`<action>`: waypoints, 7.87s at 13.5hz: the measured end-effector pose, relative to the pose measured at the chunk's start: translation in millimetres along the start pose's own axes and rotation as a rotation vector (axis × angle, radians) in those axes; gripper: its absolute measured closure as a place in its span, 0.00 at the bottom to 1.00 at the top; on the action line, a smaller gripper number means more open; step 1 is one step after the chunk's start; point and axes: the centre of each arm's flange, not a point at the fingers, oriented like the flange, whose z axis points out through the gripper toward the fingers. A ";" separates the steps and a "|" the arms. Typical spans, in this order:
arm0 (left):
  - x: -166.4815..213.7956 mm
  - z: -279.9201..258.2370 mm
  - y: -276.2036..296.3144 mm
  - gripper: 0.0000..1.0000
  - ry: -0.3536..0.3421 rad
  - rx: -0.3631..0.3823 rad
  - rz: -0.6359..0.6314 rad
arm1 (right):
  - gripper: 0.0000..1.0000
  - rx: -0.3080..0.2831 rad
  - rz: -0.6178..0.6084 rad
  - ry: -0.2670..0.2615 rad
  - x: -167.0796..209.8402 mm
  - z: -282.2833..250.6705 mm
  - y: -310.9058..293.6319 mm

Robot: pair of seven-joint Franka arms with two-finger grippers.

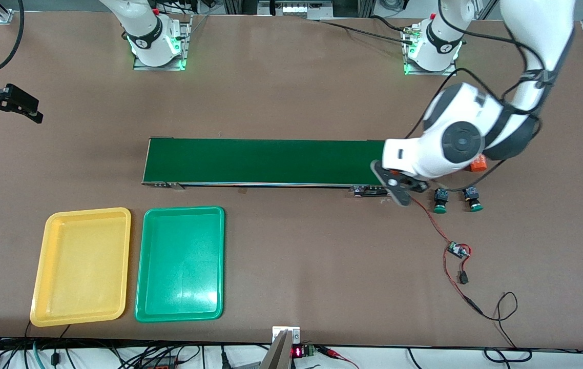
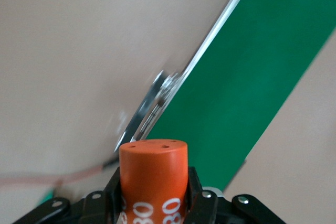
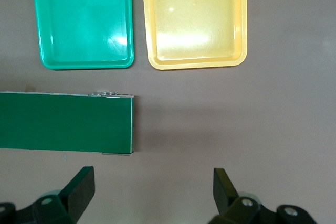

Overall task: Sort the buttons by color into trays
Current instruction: 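Carry the orange battery onto the green conveyor belt and release it, then lower the left gripper onto a green-capped button and grasp it, then carry the green button onto the conveyor belt and release it, then return the left gripper and grasp a second green-capped button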

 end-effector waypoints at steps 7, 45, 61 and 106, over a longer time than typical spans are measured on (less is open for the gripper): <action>54.4 67.1 96.8 0.51 -0.058 0.019 0.385 | 0.00 0.000 0.001 0.000 0.0 0.1 0.5; -104.2 25.3 -99.6 0.00 -0.136 0.081 -0.993 | 0.00 0.000 0.002 0.006 9.2 10.2 1.7; -189.9 171.8 -131.1 0.30 0.096 0.146 -0.973 | 0.00 0.000 -0.004 0.007 9.9 10.6 -1.3; -128.3 16.5 -113.2 0.00 -0.113 0.193 -1.123 | 0.00 0.000 -0.010 0.015 9.6 6.4 -5.1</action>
